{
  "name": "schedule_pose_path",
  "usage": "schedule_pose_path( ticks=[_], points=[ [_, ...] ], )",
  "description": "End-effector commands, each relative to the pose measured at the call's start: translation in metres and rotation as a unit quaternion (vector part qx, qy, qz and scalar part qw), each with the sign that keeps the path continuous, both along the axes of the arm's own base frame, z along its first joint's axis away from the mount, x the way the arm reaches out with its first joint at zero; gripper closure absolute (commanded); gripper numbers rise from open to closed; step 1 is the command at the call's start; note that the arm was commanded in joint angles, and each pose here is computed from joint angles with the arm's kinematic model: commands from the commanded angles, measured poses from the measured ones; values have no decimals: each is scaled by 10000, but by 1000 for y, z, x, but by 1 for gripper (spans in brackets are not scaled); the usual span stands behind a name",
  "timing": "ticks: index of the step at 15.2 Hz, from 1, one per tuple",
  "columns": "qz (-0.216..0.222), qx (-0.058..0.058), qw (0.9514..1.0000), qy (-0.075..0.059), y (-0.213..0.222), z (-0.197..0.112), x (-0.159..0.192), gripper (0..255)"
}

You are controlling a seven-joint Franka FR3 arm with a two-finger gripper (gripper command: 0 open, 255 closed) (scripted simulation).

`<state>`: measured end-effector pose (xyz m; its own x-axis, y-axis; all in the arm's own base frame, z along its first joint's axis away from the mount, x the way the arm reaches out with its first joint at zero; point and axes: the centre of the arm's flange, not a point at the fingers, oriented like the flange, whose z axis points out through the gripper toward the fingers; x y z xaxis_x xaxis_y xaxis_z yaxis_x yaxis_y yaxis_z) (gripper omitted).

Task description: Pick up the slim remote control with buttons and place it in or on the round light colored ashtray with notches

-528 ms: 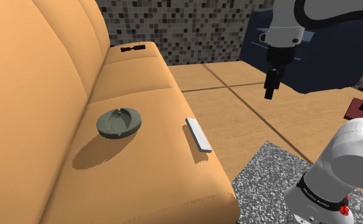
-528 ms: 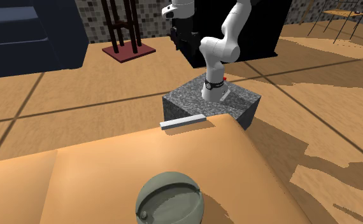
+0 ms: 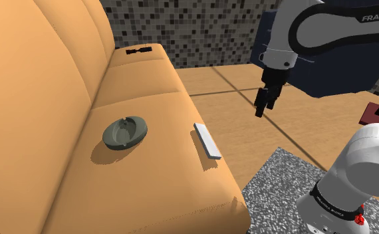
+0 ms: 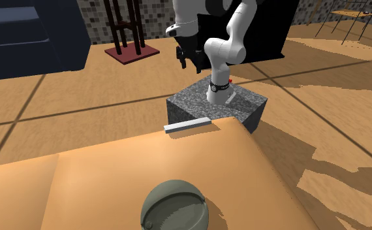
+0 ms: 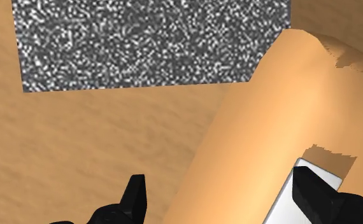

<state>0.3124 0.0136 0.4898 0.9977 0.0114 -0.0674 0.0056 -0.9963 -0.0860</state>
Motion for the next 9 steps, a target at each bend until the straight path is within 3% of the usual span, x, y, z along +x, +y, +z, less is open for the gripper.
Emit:
schedule_pose_path(
  ticks=[1,5,9],
  points=[
    [-220,188,9995,-121,8,-17,10,0],
    [-627,549,9960,-336,24,-53,32,0],
    [-1031,909,9890,-550,41,-86,55,0]
  ],
)
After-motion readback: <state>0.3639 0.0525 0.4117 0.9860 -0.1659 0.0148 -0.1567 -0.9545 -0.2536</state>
